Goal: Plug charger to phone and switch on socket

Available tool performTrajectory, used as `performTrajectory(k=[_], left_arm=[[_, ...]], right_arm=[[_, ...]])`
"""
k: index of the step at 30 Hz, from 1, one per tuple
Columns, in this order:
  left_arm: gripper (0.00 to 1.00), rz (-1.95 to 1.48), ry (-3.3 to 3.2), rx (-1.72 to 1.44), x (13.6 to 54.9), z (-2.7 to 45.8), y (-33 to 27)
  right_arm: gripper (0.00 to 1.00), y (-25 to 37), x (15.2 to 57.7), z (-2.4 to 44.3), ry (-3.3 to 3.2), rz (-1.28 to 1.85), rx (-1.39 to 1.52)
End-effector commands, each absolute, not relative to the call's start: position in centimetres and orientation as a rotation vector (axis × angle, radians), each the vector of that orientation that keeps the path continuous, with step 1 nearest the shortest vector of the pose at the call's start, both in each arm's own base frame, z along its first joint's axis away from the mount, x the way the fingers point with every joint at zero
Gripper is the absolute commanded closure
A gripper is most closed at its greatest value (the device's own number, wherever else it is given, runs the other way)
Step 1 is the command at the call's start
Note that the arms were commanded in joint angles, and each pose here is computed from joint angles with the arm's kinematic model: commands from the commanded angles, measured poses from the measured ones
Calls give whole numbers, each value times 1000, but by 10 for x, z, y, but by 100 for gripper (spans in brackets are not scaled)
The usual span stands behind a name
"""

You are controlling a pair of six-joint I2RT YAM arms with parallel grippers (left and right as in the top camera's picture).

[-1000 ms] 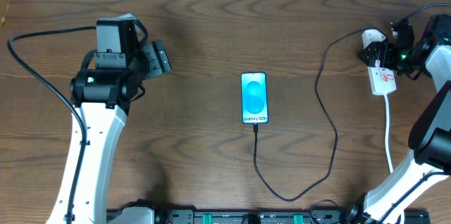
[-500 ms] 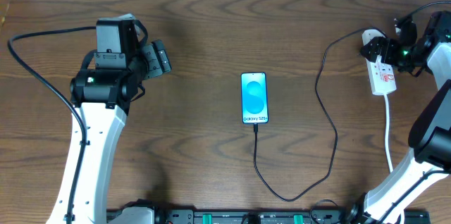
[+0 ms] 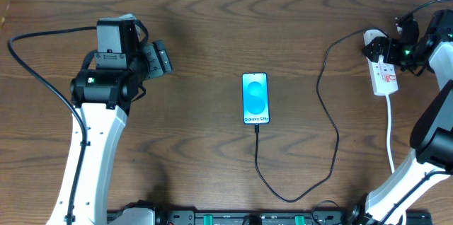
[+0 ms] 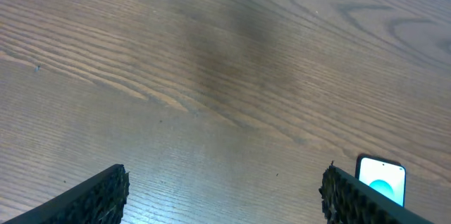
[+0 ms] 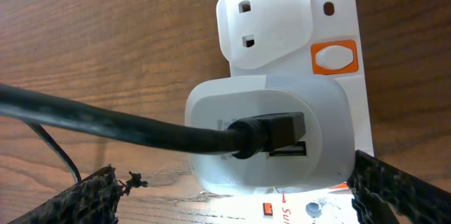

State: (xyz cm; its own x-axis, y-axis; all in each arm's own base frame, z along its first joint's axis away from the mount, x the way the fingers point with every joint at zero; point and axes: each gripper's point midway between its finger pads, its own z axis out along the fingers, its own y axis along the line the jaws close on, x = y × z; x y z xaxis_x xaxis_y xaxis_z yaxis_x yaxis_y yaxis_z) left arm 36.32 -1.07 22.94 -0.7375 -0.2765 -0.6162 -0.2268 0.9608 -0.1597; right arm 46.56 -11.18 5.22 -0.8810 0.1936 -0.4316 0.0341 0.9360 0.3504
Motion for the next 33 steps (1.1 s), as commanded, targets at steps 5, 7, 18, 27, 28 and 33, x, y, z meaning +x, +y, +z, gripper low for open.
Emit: performTrajectory(k=[5, 7, 18, 27, 28, 33], left_arm=[[13, -75, 2427, -342, 363, 230, -8], [13, -75, 2427, -342, 363, 230, -8], [13, -75, 2427, -342, 363, 230, -8], [13, -75, 2427, -342, 363, 230, -8], [13, -75, 2427, -342, 363, 230, -8], [13, -75, 2427, -342, 363, 230, -8]], right_arm=[[1, -90, 467, 37, 2655, 541, 120], [1, -88, 467, 37, 2658, 545, 114], [1, -82, 460, 35, 2689, 582, 154], [1, -76, 460, 35, 2680, 626, 169], [1, -74, 460, 35, 2678, 633, 168], [1, -68, 462, 37, 2659, 685, 187]])
